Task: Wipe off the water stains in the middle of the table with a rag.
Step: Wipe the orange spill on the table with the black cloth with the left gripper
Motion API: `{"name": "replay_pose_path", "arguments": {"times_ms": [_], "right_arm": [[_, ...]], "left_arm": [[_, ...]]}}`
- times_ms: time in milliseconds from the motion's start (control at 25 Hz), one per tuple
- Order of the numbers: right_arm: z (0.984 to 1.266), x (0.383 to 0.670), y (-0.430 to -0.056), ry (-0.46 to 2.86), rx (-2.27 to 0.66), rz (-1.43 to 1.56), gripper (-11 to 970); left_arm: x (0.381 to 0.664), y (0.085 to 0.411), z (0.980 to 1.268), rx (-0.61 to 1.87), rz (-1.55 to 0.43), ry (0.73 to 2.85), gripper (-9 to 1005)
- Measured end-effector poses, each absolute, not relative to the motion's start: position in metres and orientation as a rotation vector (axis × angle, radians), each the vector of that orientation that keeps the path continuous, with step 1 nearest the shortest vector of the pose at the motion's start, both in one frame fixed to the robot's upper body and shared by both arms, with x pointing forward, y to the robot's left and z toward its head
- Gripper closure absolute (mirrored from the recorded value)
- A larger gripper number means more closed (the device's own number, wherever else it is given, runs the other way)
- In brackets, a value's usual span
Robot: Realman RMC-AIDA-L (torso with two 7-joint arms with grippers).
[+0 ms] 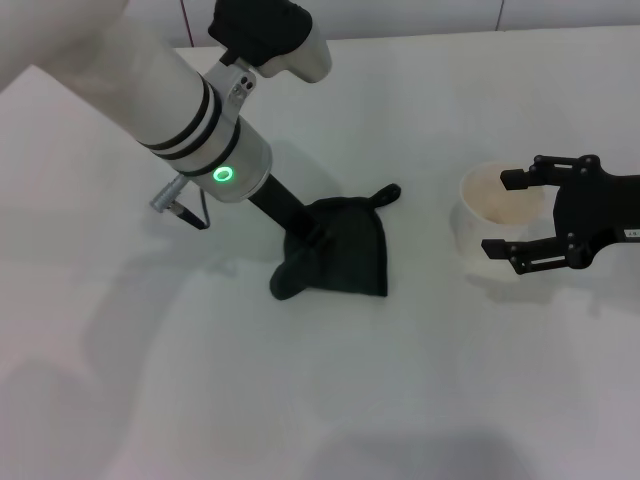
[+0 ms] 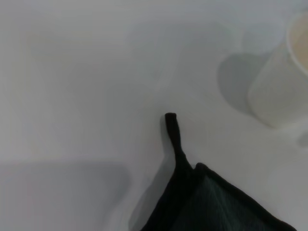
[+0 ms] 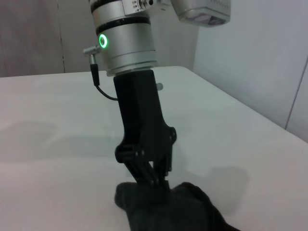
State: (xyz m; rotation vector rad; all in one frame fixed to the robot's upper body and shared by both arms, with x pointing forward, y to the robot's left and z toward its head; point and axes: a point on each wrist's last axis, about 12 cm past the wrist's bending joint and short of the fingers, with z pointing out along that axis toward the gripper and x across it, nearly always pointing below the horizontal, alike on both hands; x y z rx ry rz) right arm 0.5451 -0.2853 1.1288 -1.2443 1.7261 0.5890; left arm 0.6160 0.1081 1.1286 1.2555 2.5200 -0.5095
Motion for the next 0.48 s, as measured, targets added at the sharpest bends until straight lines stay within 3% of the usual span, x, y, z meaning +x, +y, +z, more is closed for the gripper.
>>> {"name": "replay_pose_path", "arguments": {"times_ms": [480], "right_arm": [[1.129,0.544,-0.287,1.730,-1.241,0.590,90]], "left_arm": [[0.622,0.134,1.146,1.076,-0.348,2.698,882]]}}
